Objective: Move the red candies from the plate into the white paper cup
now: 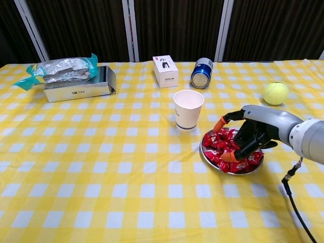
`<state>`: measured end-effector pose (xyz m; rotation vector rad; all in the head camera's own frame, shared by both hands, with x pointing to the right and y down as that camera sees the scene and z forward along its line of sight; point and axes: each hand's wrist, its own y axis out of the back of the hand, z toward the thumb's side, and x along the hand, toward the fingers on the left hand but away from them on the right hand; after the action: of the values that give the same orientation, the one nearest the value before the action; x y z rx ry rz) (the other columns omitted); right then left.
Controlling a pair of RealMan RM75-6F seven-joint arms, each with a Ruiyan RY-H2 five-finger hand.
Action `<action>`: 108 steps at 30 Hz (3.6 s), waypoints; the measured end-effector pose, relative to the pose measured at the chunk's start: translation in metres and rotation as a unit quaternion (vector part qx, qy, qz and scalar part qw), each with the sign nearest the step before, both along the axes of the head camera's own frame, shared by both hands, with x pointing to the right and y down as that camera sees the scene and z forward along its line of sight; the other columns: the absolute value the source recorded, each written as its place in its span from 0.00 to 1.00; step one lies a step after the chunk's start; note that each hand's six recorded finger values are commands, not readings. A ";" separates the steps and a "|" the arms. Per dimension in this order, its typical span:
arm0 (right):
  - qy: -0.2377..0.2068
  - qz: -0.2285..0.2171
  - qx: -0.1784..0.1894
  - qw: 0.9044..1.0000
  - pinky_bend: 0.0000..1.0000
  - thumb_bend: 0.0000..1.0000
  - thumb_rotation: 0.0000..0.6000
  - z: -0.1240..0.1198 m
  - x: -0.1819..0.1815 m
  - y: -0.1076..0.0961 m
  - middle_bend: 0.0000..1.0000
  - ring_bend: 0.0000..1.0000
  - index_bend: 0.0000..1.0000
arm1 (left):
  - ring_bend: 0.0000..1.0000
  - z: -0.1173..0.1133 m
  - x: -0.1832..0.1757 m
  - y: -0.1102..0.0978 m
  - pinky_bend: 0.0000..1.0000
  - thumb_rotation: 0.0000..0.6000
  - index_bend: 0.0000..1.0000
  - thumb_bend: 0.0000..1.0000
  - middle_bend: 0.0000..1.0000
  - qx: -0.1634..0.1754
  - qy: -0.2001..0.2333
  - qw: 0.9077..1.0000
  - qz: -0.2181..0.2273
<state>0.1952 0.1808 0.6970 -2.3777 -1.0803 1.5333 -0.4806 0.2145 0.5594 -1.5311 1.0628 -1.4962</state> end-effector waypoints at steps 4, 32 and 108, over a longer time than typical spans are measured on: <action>0.005 -0.006 -0.002 1.000 1.00 0.29 1.00 0.003 0.003 -0.002 0.91 0.92 0.07 | 0.00 0.000 0.000 0.000 0.00 1.00 0.00 0.05 0.00 -0.001 0.000 1.000 0.000; 0.085 -0.092 0.071 0.990 1.00 0.26 1.00 0.014 0.015 0.003 0.91 0.92 0.24 | 0.00 0.002 0.000 0.001 0.00 1.00 0.00 0.05 0.00 -0.012 0.006 1.000 -0.005; 0.000 -0.009 0.160 0.987 1.00 0.51 1.00 -0.050 -0.028 -0.105 0.91 0.92 0.82 | 0.00 0.006 -0.001 -0.003 0.00 1.00 0.00 0.05 0.00 -0.025 0.004 1.000 -0.008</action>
<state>0.1669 0.0759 0.6473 -2.1639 -1.1982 1.2441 -0.4816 0.2113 0.5658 -1.5679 1.0519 -1.5391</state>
